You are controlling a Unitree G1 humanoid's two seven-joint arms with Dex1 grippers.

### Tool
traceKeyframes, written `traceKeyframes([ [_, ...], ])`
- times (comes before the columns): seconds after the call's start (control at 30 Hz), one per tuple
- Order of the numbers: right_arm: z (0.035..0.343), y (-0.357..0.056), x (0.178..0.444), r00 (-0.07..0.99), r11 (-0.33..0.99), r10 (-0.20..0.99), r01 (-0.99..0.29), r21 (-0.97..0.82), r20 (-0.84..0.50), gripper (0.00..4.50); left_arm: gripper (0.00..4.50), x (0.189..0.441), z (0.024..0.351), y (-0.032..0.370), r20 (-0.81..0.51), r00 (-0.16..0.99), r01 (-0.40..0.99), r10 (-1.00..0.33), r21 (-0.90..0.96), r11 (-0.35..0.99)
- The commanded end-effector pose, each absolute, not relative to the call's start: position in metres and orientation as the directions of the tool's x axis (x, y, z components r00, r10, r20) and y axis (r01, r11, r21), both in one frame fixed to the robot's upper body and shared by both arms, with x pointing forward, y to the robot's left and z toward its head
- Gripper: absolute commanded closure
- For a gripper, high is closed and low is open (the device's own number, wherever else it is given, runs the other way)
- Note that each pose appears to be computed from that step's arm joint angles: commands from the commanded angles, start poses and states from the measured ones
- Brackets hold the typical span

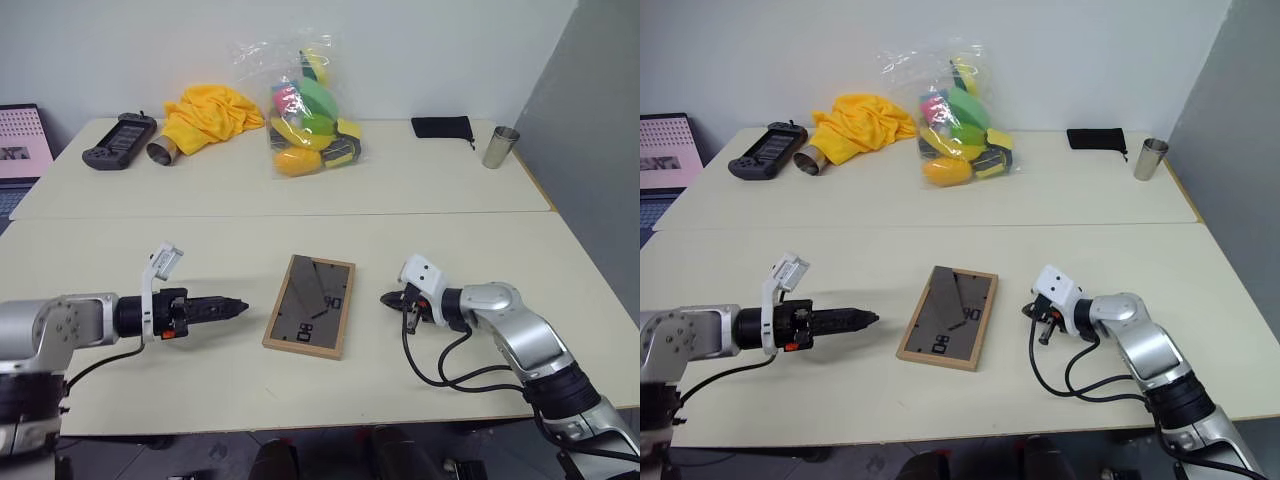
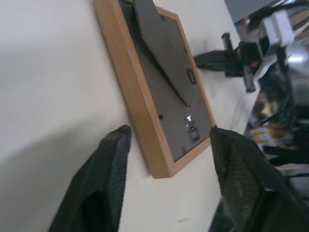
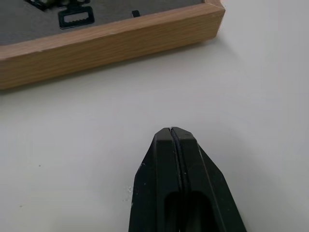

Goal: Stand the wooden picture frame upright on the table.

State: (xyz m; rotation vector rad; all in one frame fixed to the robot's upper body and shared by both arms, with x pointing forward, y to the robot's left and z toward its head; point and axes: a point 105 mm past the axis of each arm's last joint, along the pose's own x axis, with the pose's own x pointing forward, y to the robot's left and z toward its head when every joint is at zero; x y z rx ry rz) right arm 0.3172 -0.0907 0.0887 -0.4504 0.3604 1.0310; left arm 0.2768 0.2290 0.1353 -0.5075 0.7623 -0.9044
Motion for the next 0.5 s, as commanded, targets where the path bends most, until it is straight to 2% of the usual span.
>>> traceKeyframes([
  [0.03, 0.088, -0.075, 0.311, 0.444, 0.411, 0.76, -0.894, -0.177, -0.476, 4.5, 0.77, 0.274, 0.124, 0.223, -0.404, 0.305, 0.438, -0.863, -0.745, 0.503],
  [0.13, 0.087, -0.062, 0.312, 0.437, 0.404, 0.769, -0.898, -0.175, -0.466, 4.5, 0.11, 0.276, 0.113, 0.216, -0.428, 0.249, 0.419, -0.869, -0.761, 0.495],
  [0.17, 0.087, -0.056, 0.314, 0.435, 0.401, 0.774, -0.899, -0.176, -0.46, 4.5, 0.04, 0.279, 0.109, 0.213, -0.435, 0.233, 0.415, -0.87, -0.764, 0.494],
  [0.5, 0.094, -0.015, 0.312, 0.369, 0.324, 0.827, -0.929, -0.178, -0.423, 4.5, 0.04, 0.293, 0.08, 0.197, -0.468, 0.171, 0.442, -0.867, -0.75, 0.492],
])
